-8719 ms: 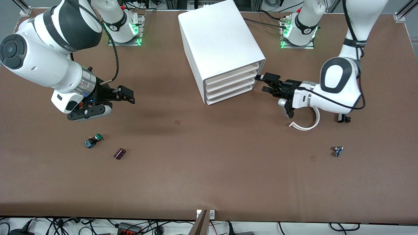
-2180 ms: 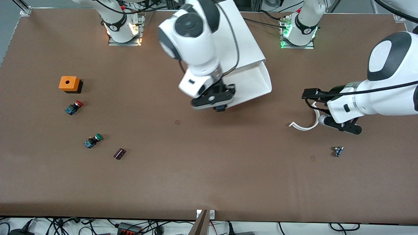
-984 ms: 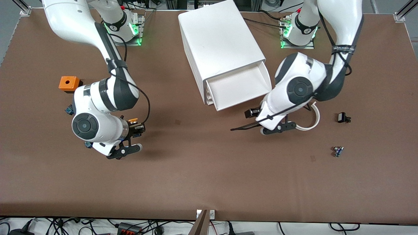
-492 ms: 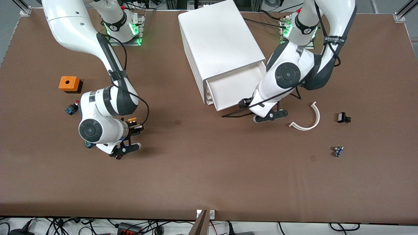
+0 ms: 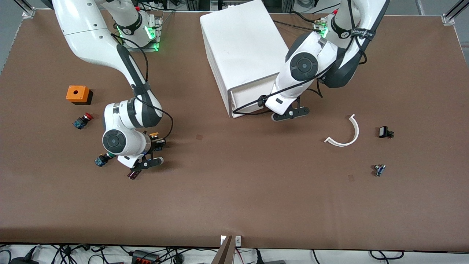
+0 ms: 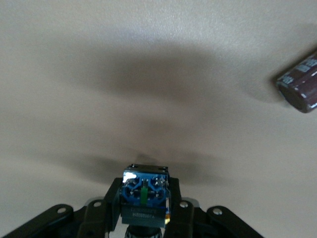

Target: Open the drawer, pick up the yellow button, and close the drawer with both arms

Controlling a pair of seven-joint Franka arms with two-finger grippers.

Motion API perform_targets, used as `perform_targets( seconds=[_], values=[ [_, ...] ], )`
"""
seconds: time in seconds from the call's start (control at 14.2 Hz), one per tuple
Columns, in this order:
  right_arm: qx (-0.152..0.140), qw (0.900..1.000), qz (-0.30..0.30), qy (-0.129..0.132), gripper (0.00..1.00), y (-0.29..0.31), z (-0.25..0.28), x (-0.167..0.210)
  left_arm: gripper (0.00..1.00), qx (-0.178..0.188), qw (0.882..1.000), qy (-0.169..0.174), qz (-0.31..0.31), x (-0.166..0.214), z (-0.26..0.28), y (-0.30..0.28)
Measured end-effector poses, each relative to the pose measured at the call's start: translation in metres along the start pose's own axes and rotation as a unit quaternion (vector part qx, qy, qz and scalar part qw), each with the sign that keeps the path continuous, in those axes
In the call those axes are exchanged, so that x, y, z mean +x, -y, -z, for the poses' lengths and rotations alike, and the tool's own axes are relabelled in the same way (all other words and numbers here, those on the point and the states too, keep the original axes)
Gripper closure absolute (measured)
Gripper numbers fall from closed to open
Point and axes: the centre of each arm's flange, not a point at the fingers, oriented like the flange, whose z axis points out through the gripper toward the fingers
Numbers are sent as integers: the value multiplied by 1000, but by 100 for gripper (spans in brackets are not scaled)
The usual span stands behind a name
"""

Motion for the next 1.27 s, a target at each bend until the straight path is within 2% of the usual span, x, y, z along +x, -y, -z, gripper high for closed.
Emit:
perform_targets(
  seconds=[0.21,0.28,0.42,0.49,0.7,1.12,1.27],
  values=[
    [0,1000,-6,1,59,-1,-5,1,0,5,1000,4,0,-17,-4,-6],
    [0,1000,-9,0,55,-2,-5,1,0,5,1000,5,2,-20,-5,-8],
    [0,1000,-10,-7,40,-3,2,3,0,7,1000,7,13,-30,-7,-14],
    [0,1000,-15,-11,26,-3,11,6,0,7,1000,9,16,-37,-9,-19],
    [3,999,-38,-14,1,2,68,12,0,9,1000,12,18,-50,-11,-27],
    [-7,997,-80,-17,0,-43,190,-18,0,9,1000,10,18,-51,-5,-25],
    [-9,995,-100,-21,0,-66,224,-36,0,-2,1000,-4,8,-33,20,-10]
  ],
)
